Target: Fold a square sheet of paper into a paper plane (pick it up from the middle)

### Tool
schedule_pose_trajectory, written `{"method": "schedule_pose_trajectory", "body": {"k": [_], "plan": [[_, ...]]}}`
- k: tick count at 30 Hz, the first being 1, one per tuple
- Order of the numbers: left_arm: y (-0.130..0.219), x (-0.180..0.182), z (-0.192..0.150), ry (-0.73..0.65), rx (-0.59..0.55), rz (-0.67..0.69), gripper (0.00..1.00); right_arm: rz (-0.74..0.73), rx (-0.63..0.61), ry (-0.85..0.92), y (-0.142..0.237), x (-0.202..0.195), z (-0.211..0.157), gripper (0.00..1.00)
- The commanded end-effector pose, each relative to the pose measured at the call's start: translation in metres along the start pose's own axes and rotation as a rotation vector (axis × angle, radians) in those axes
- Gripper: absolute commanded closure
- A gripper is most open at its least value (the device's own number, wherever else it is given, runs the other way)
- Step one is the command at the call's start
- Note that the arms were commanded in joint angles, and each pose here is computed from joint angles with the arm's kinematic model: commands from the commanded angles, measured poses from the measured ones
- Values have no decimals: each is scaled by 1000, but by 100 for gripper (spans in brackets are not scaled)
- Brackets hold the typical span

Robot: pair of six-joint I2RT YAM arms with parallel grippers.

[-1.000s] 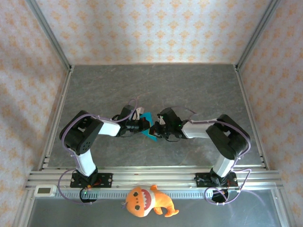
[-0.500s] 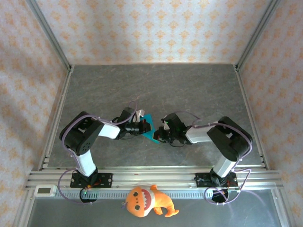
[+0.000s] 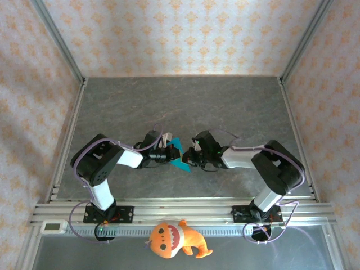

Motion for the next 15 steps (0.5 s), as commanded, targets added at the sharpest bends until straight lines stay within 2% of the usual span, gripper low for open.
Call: {"method": "schedule_pose_trajectory", "body": {"k": [1, 4, 9, 15], "plan": [[-3, 40, -15, 73, 35, 170, 100, -45, -21, -31, -12, -12, 7, 100], [-3, 38, -14, 68, 35, 167, 100, -71, 14, -48, -18, -25, -3, 100], [-1, 25, -7, 32, 18, 136, 98, -231, 79, -56, -11, -63, -33, 100], [8, 25, 18, -15, -30, 159, 98, -257, 123, -55, -8, -76, -49, 100]]}}
Point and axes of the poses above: each hand's point on the last joint's axis, 136 mm out from that joint toward the fingers, its own y axis back along the fingers, its own x axis along the line the jaws close on, z = x × y, the point moved 5 cm from there along y, back along the fingers, and after that the axes turned 11 degrees about y, right-handed, at the moved point
